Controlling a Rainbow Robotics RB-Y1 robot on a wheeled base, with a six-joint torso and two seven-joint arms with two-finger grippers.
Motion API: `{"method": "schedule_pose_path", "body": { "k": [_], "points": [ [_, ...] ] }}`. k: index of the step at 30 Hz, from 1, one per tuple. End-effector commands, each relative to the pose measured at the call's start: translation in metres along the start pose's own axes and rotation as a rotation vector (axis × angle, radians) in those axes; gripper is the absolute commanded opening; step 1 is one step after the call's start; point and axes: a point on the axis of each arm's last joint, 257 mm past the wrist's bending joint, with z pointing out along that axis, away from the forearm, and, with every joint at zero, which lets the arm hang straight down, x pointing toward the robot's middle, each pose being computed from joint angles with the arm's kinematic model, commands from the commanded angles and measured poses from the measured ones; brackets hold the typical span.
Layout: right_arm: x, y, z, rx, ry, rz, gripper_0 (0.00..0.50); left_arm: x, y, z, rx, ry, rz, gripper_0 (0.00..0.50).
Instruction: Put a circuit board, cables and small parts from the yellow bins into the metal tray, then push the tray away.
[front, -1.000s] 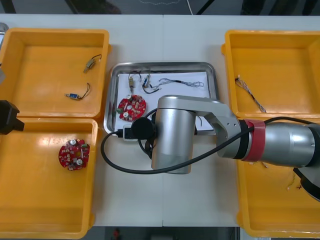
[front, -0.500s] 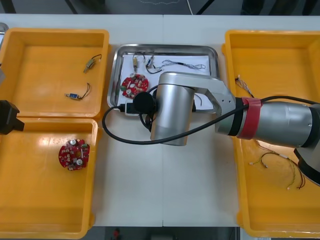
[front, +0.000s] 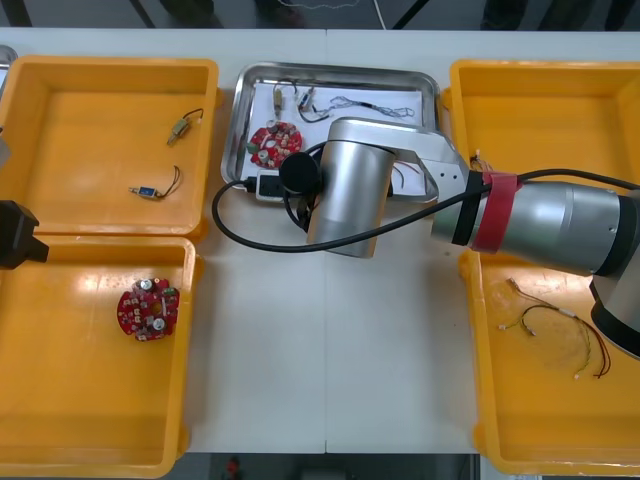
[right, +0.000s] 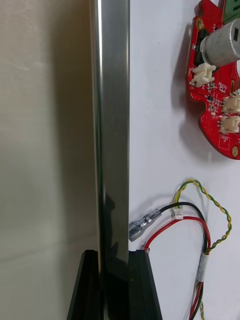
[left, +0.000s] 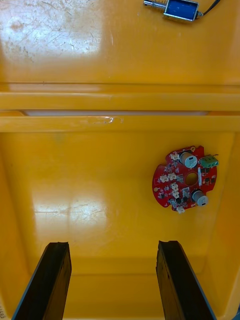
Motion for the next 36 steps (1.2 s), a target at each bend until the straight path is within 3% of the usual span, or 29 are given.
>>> {"method": "schedule_pose_path", "body": {
  "k": [1, 16, 29, 32, 33, 35, 36],
  "points": [
    [-0.033, -0.029, -0.010, 0.056, -0.058, -0.070, 0.000, -0.002, 0.011, -0.010, -0.030, -0.024, 0.047, 0.500],
    [-0.039, -0.053, 0.001, 0.093, -0.088, -0.084, 0.000, -0.002, 0.011, -0.010, -0.030, -0.024, 0.047, 0.500],
    [-0.039, -0.073, 0.012, 0.112, -0.088, -0.055, 0.006, -0.002, 0.011, -0.010, -0.030, -0.024, 0.047, 0.500],
    [-0.039, -0.072, 0.013, 0.109, -0.086, -0.052, 0.090, -0.002, 0.011, -0.010, -0.030, -0.024, 0.047, 0.500],
    [-0.038, -0.073, 0.014, 0.111, -0.083, -0.050, 0.147, -0.002, 0.011, -0.010, -0.030, -0.024, 0.047, 0.500],
    [-0.038, -0.073, 0.014, 0.110, -0.084, -0.047, 0.315, -0.002, 0.011, -0.010, -0.030, -0.024, 0.047, 0.500],
    [-0.038, -0.074, 0.013, 0.111, -0.085, -0.047, 0.356, -0.002, 0.011, -0.010, -0.030, -0.024, 0.047, 0.500]
  ]
}}
